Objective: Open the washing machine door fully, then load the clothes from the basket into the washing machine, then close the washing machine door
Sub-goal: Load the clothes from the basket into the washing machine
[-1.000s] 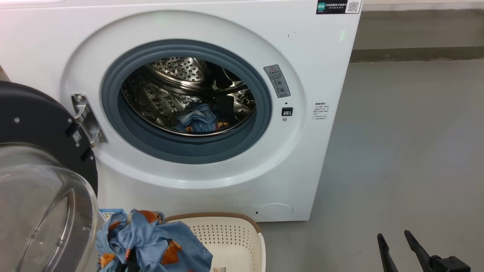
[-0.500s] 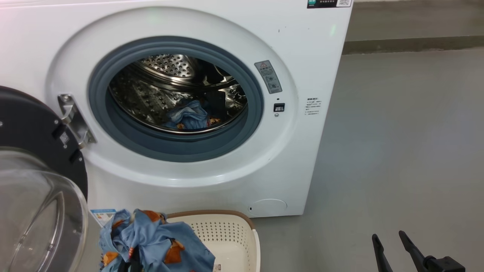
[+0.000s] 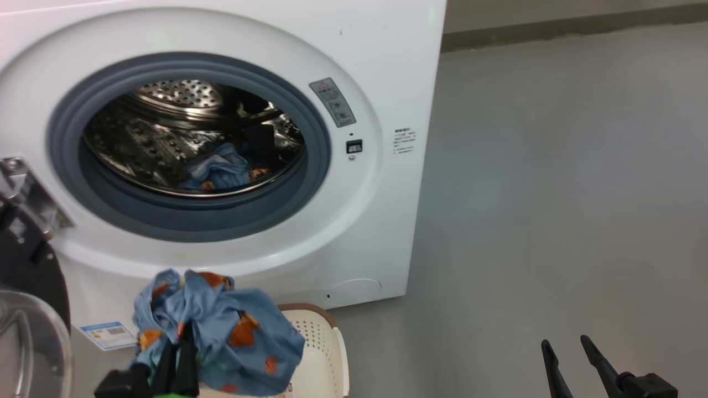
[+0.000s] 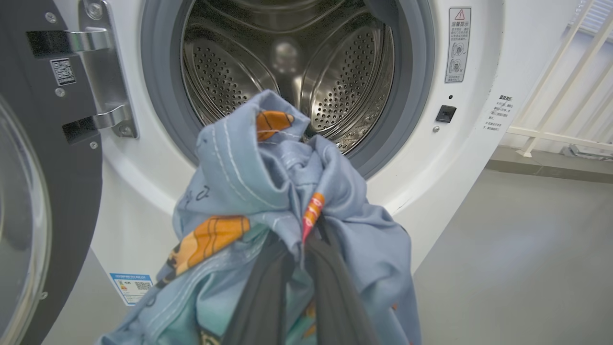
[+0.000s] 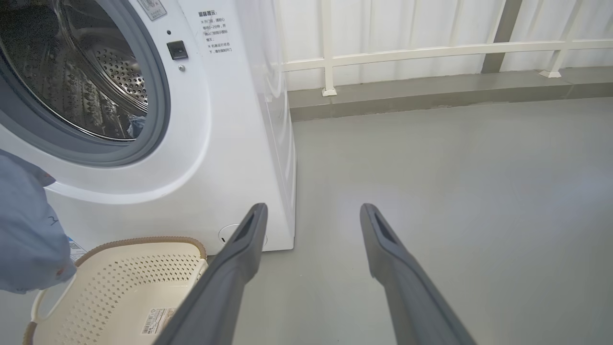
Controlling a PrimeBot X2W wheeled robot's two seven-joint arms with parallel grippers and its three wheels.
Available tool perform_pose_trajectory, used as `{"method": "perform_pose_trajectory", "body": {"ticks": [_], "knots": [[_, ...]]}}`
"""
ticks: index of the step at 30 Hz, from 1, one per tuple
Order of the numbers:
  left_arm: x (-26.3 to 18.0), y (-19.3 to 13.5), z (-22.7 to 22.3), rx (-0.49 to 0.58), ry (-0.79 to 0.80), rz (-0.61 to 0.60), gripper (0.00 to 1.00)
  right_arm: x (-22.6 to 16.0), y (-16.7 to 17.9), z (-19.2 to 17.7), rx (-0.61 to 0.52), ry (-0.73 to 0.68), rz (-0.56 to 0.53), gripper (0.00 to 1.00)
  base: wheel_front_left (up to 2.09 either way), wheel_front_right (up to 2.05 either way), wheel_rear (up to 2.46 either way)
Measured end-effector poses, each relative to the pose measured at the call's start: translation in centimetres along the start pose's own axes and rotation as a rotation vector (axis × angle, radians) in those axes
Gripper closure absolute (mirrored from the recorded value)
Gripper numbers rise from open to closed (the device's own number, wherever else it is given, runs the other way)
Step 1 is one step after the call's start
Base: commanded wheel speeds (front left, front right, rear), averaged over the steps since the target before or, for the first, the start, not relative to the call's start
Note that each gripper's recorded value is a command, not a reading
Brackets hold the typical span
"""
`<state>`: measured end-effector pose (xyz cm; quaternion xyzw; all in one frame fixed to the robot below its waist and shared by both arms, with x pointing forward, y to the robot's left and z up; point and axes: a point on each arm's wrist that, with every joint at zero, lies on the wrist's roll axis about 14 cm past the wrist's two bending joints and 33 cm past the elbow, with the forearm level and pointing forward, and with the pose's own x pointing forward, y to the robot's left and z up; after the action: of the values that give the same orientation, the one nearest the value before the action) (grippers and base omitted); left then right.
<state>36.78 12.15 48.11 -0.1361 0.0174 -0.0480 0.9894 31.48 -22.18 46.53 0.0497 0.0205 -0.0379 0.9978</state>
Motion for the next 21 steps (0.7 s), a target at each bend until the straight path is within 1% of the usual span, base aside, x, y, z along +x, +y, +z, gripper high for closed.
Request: {"method": "perform_pose_trajectory", "body": {"ticks": [5, 11, 15, 18, 21], "knots": [[3.3, -0.5, 0.8, 0.012, -0.017, -0.025, 1.00, 0.1, -0.8, -0.6, 0.003, 0.023, -0.034, 0.00, 0.00, 0.00, 0.00], [8.2, 0.0, 2.2, 0.046, -0.056, -0.032, 1.00, 2.4, -1.0, 0.1, -0.001, 0.003, -0.046, 0.00, 0.00, 0.00, 0.00], [11.5, 0.1, 2.7, 0.065, -0.073, -0.041, 1.00, 3.6, -0.8, -0.5, -0.005, 0.025, -0.042, 0.00, 0.00, 0.00, 0.00], [13.9, 0.2, 2.5, 0.080, -0.073, -0.048, 1.00, 4.6, -1.0, -0.9, 0.026, 0.033, -0.054, 0.00, 0.00, 0.00, 0.00], [16.2, 0.3, 2.2, 0.078, -0.073, -0.047, 1.00, 5.4, -1.0, -1.4, 0.032, 0.049, -0.058, 0.00, 0.00, 0.00, 0.00]]}}
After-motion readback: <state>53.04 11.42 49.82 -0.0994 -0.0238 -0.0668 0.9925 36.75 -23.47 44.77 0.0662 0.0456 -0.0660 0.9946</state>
